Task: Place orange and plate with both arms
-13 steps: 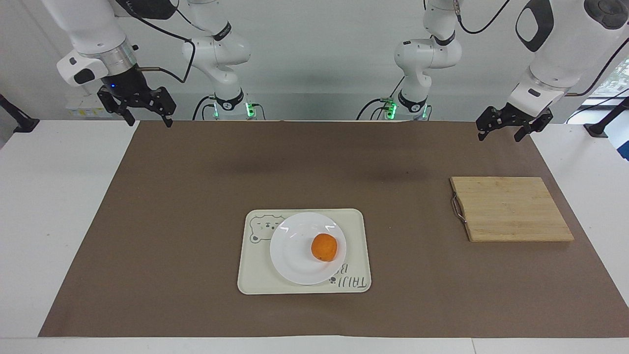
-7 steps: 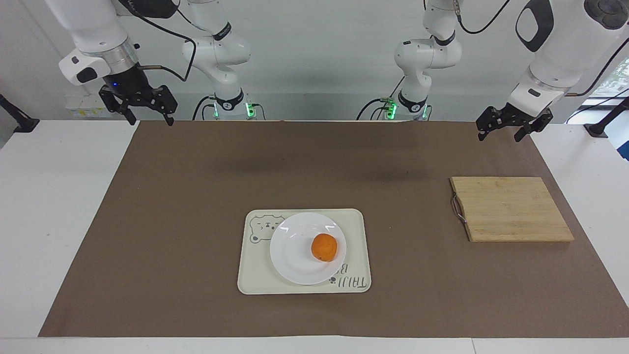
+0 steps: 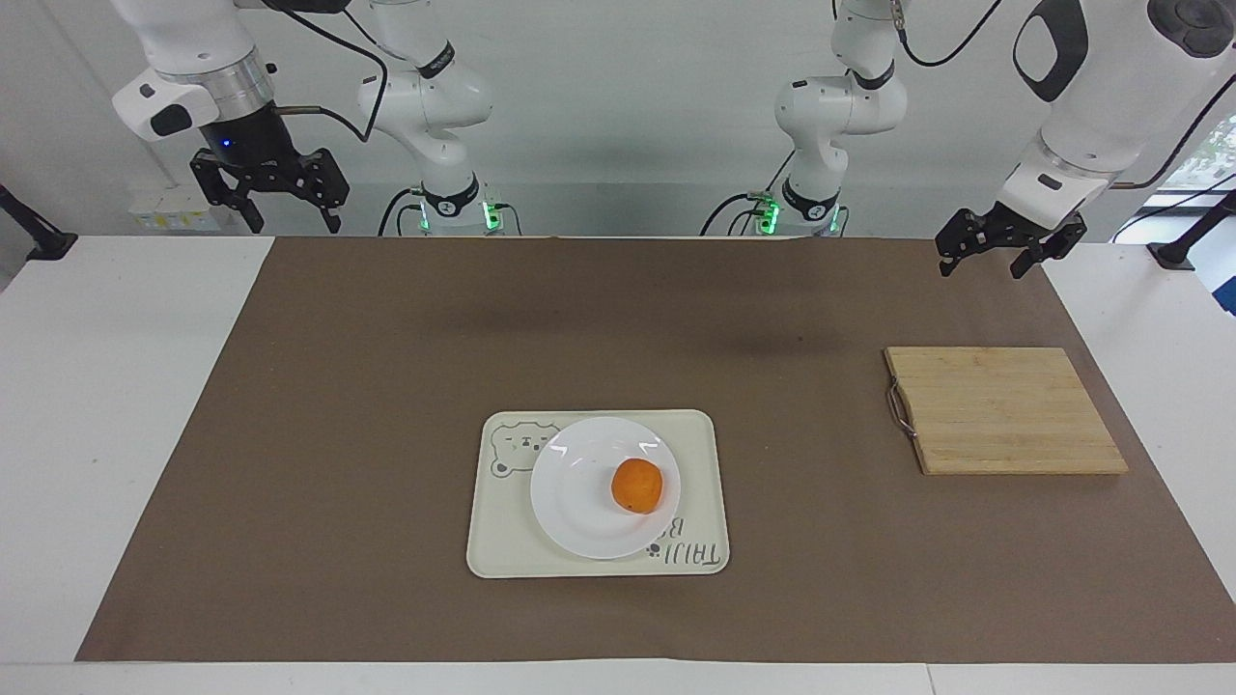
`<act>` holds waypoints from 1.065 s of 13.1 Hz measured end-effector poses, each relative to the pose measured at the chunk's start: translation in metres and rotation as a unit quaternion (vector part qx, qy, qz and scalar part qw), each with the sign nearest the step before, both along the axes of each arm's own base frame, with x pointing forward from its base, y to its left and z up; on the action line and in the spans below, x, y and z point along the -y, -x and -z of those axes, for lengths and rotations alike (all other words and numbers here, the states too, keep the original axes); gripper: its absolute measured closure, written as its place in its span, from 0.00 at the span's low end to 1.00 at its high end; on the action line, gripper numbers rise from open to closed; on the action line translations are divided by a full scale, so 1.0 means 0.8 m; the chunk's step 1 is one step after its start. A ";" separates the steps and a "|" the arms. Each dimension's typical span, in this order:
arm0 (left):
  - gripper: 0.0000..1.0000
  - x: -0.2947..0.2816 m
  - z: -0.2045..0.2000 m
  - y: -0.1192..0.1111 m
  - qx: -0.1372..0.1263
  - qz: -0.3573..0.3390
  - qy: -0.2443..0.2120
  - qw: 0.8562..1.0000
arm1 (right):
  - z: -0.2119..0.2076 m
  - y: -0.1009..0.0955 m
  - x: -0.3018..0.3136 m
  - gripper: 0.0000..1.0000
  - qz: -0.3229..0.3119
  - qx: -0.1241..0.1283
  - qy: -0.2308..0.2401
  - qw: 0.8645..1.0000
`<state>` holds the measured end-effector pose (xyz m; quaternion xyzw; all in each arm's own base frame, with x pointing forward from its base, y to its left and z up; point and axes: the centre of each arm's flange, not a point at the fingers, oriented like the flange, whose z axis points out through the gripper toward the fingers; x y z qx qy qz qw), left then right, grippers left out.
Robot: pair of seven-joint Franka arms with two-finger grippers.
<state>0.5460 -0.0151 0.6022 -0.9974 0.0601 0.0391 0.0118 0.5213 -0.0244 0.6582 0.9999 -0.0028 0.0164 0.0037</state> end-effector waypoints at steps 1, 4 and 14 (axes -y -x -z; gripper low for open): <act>0.00 0.000 0.000 0.000 0.000 0.000 0.000 1.000 | 0.000 0.000 -0.001 0.00 -0.001 -0.001 0.000 1.000; 0.00 0.000 0.000 0.000 0.000 0.000 0.000 1.000 | 0.000 0.000 -0.001 0.00 -0.001 -0.001 0.000 1.000; 0.00 0.000 0.000 0.000 0.000 0.000 0.000 1.000 | 0.001 0.001 0.001 0.00 0.001 -0.005 0.000 1.000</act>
